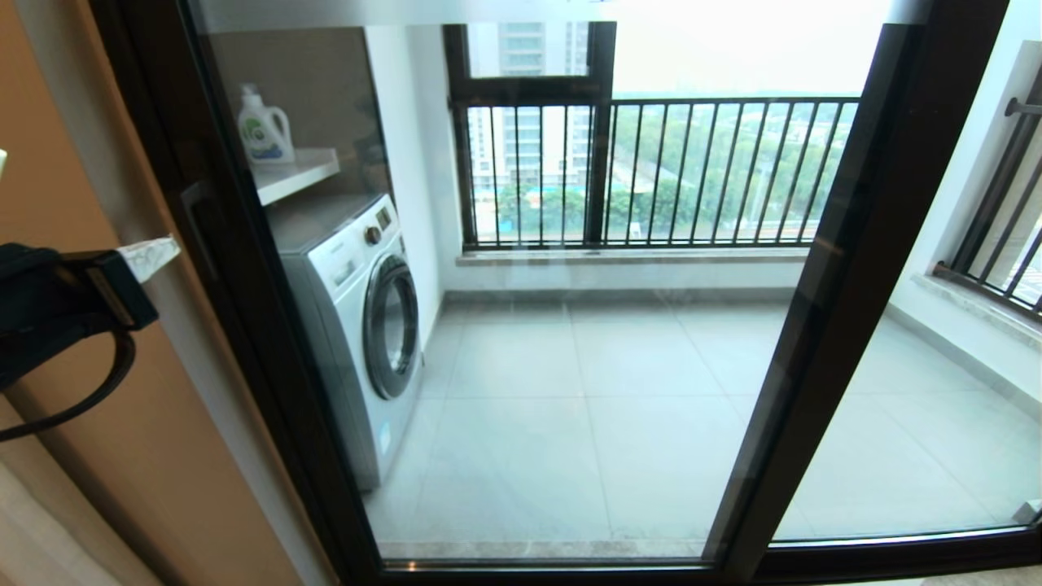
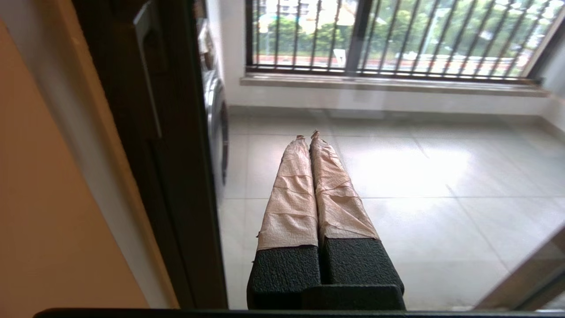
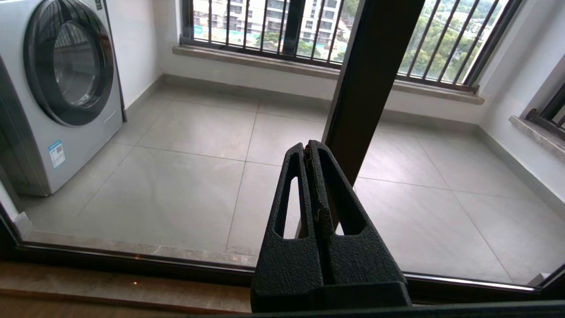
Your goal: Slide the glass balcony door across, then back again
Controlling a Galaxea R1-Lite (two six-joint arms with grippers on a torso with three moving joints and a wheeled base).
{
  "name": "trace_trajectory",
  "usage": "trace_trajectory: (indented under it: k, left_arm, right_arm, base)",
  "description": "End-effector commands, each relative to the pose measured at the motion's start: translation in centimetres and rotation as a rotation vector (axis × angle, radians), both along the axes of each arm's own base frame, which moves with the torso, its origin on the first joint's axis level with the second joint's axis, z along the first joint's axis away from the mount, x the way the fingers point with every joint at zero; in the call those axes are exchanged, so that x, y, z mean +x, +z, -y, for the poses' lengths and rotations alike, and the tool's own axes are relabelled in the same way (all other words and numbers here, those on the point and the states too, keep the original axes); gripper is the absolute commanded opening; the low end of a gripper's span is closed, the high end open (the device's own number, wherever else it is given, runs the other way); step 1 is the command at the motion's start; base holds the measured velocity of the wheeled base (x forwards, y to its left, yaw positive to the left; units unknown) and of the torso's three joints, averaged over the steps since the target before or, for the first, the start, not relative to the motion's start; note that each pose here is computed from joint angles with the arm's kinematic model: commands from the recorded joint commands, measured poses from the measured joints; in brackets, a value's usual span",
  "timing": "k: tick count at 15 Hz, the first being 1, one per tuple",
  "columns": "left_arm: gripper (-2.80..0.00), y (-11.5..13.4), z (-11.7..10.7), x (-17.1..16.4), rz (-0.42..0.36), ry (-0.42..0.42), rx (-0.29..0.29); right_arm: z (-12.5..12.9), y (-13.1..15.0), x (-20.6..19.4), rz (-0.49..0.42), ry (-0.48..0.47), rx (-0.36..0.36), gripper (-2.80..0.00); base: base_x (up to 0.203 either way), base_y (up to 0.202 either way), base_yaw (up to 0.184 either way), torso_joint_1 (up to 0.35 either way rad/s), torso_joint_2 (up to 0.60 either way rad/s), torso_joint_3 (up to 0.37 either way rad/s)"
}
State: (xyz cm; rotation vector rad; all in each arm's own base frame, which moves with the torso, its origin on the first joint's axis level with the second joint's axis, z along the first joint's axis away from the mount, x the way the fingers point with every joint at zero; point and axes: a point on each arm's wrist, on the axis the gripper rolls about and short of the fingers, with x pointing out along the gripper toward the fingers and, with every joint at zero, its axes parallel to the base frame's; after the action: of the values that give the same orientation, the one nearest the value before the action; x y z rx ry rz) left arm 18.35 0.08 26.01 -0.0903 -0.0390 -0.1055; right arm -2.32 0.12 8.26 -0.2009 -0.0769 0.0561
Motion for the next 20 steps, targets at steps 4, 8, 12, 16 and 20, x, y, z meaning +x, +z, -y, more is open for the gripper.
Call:
trace_trajectory:
  k: [4, 8, 12, 16, 20]
  left_arm:
    - [-2.80, -0.3, 0.6, -17.7, 0.146, -0.108, -0.057]
    - [-2.80, -5.1, 0.6, -25.4, 0.121, -0.172, -0.056]
    - [-2.80, -13.4, 0.3, -24.0, -0.056, -0.026, 0.139]
    - [-2.80, -17.8, 0.2, -20.7, 0.022, 0.067, 0.253]
    - [-2.80, -18.4, 0.2, -20.6, -0.032, 0.068, 0.226]
  right_arm:
    - [0.0, -0.3, 0.1, -0.011, 0.001, -0.002, -2.80]
    - [0.0, -0.3, 0.1, -0.012, 0.001, -0.002, -2.80]
    - [0.0, -0.3, 0.1, -0.012, 0.001, -0.002, -2.80]
    - [0.0, -0.3, 0.1, -0.012, 0.001, -0.002, -2.80]
    - [0.0, -0.3, 0.1, -0.011, 0.001, -0.002, -2.80]
  base:
    - [0.000, 0.000, 0.000, 0.000, 0.00, 0.000]
    - [0.000, 0.000, 0.000, 0.000, 0.00, 0.000]
    - [0.000, 0.000, 0.000, 0.000, 0.00, 0.000]
    - [0.000, 0.000, 0.000, 0.000, 0.00, 0.000]
    - [0.000, 0.000, 0.000, 0.000, 0.00, 0.000]
